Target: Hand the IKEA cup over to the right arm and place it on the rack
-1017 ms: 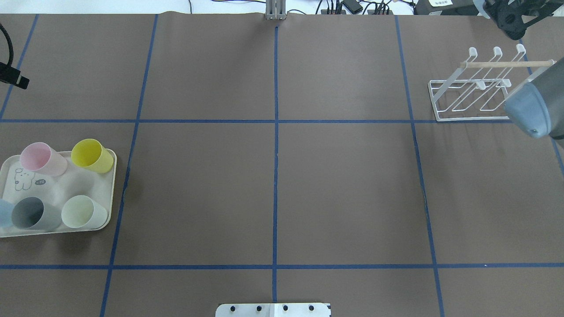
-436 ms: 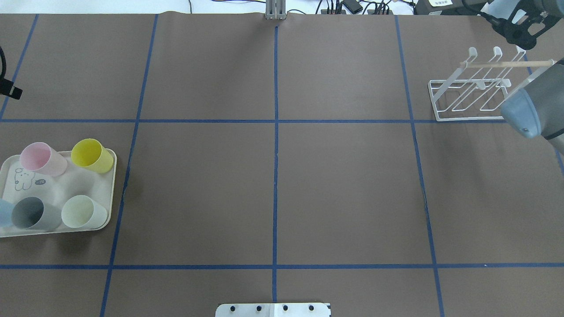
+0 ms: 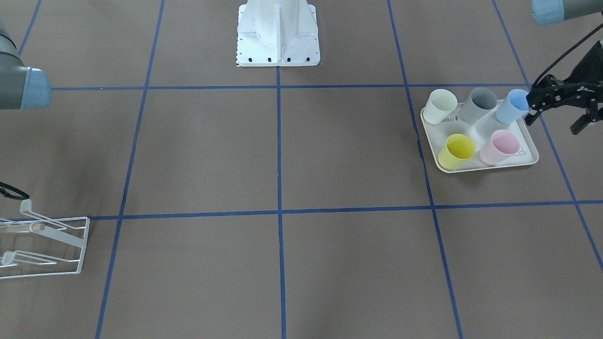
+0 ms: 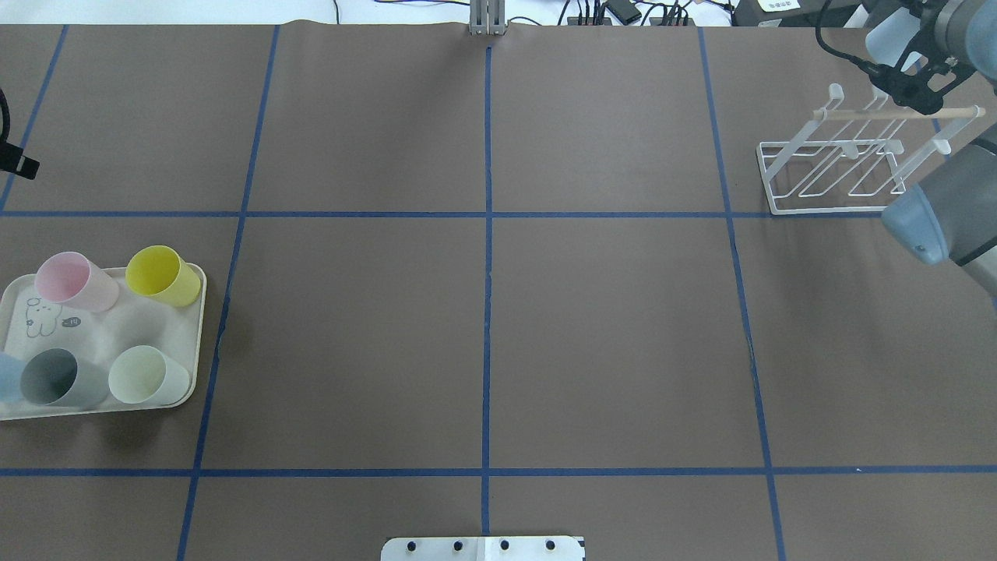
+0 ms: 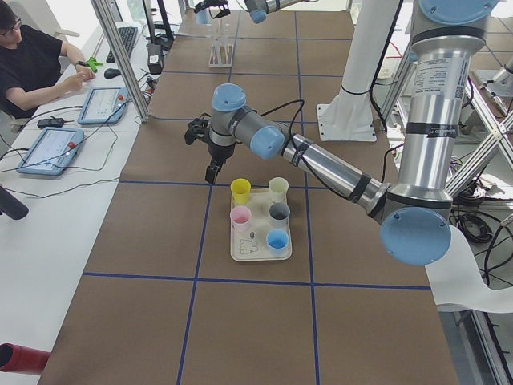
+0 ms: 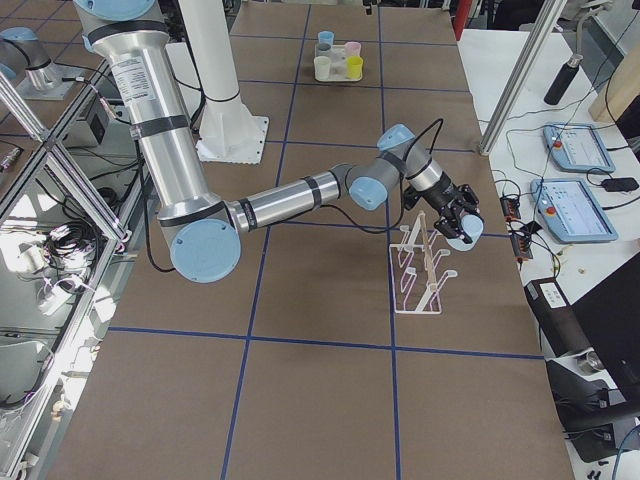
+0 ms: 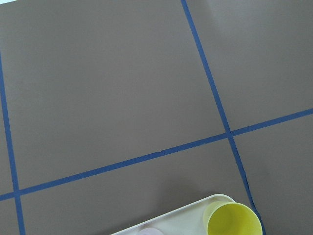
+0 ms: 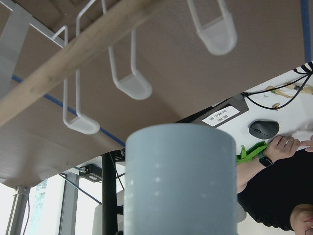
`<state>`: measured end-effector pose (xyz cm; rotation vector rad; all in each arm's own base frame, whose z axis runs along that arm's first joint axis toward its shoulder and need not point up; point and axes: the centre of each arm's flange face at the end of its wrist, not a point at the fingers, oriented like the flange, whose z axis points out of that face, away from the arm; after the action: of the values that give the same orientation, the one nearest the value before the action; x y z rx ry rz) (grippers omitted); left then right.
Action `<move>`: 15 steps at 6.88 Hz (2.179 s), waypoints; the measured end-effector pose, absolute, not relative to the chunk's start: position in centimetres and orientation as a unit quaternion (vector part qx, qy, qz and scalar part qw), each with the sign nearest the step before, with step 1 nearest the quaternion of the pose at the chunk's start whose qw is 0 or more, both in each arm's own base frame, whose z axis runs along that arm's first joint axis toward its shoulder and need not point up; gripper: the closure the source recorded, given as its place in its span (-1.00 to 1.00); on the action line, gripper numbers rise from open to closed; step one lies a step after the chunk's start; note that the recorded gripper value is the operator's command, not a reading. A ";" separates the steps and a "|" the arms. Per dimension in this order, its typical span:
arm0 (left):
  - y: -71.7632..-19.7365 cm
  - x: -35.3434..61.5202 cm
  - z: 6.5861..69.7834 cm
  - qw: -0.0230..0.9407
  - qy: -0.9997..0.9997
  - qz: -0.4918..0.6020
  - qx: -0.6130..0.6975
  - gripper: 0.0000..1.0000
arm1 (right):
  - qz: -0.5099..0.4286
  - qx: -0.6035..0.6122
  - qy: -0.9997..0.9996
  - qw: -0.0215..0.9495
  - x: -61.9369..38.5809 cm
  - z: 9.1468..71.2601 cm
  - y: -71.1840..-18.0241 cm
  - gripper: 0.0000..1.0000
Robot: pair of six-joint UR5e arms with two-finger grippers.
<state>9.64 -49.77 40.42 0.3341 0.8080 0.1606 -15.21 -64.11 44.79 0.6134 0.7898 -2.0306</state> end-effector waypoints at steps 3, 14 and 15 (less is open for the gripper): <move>-49.7 9.7 40.4 0.902 0.394 0.078 0.159 -1.00 | -0.818 0.237 0.315 0.419 -16.3 47.5 -62.9 0.80; -49.8 10.0 40.6 0.899 0.403 0.080 0.152 -1.00 | -0.828 0.226 0.322 0.400 -19.8 49.7 -61.7 -0.35; -49.8 10.0 40.7 0.899 0.403 0.079 0.152 -1.00 | -0.828 0.226 0.322 0.400 -19.9 49.7 -61.7 -0.54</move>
<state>9.96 -49.77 40.67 0.3138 0.8332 0.1640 -19.87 -61.71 49.70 0.5721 0.8141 -2.0948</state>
